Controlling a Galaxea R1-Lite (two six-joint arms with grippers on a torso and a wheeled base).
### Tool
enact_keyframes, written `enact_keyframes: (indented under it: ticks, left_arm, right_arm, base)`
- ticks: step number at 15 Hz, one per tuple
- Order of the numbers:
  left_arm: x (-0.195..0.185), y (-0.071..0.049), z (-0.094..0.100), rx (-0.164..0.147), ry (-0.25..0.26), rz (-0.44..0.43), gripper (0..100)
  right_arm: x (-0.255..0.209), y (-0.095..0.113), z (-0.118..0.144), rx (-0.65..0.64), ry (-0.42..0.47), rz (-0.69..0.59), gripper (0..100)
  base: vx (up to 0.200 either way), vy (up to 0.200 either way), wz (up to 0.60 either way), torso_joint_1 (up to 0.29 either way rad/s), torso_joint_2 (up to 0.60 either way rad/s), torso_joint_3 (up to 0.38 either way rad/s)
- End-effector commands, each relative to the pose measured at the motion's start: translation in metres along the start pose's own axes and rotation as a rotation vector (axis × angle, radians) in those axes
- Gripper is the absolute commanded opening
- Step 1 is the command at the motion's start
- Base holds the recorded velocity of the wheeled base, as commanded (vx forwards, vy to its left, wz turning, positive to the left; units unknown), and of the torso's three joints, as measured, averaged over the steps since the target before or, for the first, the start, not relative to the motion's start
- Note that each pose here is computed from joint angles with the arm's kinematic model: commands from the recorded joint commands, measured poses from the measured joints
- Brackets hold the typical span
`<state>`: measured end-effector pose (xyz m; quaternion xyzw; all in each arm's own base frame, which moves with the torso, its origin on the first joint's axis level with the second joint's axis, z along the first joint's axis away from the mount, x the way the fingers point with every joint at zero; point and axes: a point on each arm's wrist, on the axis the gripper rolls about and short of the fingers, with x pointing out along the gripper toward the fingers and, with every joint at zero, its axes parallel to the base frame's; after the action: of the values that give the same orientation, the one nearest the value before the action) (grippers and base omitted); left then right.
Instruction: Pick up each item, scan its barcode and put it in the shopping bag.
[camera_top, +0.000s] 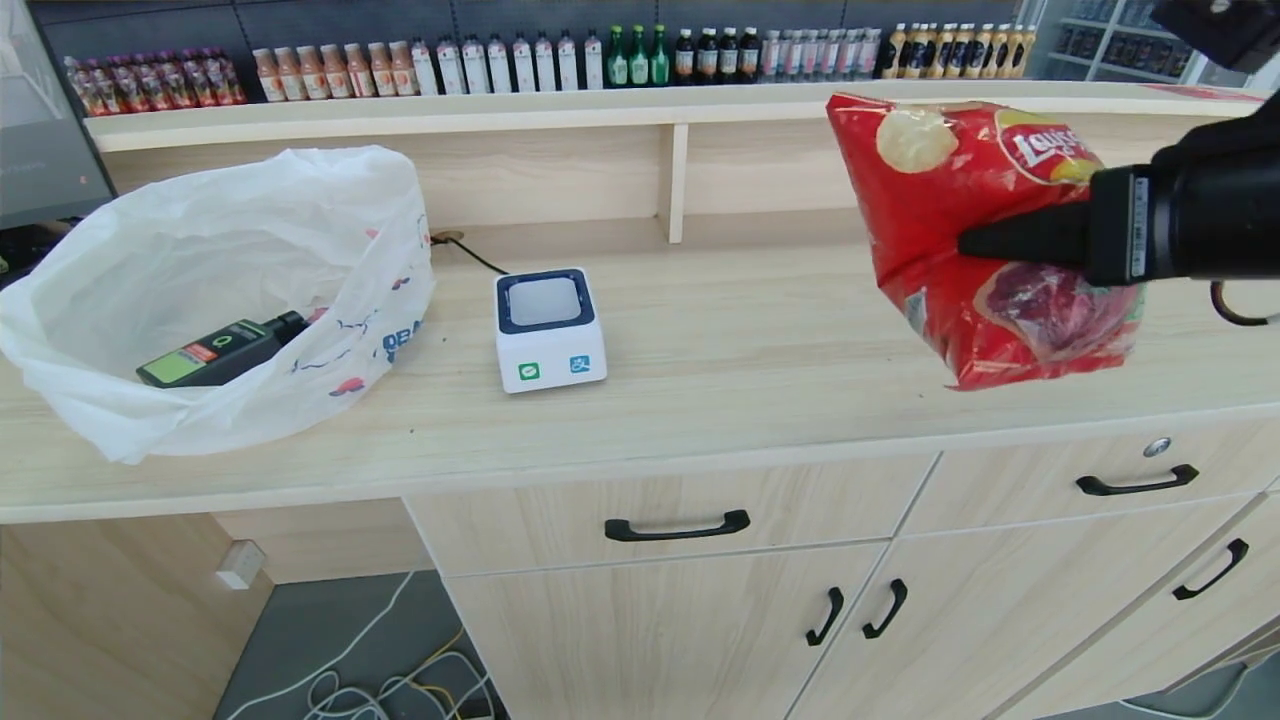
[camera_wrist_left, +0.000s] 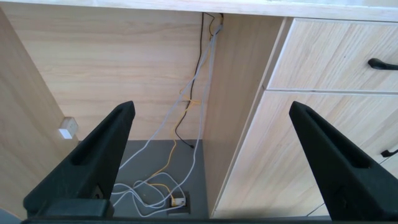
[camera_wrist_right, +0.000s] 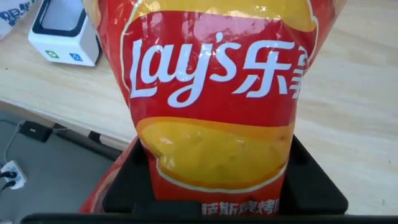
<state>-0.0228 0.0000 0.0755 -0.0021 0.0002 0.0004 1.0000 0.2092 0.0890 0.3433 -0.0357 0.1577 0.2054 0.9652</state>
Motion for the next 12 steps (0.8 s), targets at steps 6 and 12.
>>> enact_keyframes:
  ticks: [6,12]
  left_arm:
    - [0.000,0.000,0.000,0.000,0.000,0.001,100]
    - [0.000,0.000,0.000,0.000,0.000,0.001,100]
  right_arm:
    - [-0.057,0.011,-0.032,0.024,-0.158,0.061,0]
    - [-0.028,0.018,-0.072,0.098,-0.114,0.374,0]
  base:
    - [0.000,0.000,0.00,0.000,0.00,0.000]
    - [0.000,0.000,0.00,0.000,0.00,0.000]
